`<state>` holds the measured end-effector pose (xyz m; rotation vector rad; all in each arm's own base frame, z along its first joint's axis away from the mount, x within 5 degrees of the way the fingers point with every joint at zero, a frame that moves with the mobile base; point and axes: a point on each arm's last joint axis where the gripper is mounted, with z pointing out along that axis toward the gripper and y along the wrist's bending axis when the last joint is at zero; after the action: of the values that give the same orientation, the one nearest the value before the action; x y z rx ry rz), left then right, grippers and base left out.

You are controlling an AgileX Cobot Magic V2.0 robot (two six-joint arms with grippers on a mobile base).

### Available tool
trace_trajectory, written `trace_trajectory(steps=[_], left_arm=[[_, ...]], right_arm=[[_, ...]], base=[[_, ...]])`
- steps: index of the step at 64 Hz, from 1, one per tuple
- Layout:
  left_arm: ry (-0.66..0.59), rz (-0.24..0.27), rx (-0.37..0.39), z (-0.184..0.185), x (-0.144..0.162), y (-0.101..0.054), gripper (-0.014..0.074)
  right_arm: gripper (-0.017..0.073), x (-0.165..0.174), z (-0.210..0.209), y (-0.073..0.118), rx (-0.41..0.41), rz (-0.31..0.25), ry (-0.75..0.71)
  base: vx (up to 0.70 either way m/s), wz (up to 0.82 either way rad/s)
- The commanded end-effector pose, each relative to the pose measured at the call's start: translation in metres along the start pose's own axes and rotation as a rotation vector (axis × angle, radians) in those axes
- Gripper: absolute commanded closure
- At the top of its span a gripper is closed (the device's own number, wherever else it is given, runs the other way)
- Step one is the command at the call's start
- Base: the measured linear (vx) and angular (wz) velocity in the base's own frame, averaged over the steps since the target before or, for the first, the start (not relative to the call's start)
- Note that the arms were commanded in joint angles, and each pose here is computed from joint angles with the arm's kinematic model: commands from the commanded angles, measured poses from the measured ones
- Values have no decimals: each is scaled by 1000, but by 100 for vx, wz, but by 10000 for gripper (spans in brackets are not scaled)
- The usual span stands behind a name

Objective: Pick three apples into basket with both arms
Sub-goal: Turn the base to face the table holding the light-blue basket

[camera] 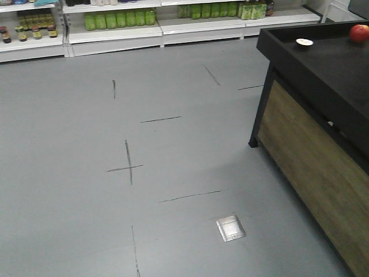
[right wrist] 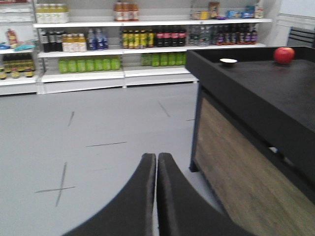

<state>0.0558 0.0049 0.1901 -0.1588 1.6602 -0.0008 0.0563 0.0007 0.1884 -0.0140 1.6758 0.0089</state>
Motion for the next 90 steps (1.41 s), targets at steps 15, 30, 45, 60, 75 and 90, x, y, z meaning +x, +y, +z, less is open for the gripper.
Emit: trace_trajectory(steps=[15,30,45,60,75,90], left_arm=[[-61,-11,9,0,1,0,600],[-61,-11,9,0,1,0,600],[-61,-11,9,0,1,0,600],[-61,-11,9,0,1,0,600],[-61,-11,9,0,1,0,600],[-61,-11,9,0,1,0,600]], right_arm=[[564,-2,0,0,8,-19,-68],[564,-2,0,0,8,-19,-68],[564,-2,0,0,8,-19,-68],[564,-2,0,0,8,-19,-68],[564,-2,0,0,8,-19,-67],[564,-2,0,0,8,-19,-67]], base=[[19,-46],[16,-59],[16,-63],[16,-60],[14,-55],[13,-56]])
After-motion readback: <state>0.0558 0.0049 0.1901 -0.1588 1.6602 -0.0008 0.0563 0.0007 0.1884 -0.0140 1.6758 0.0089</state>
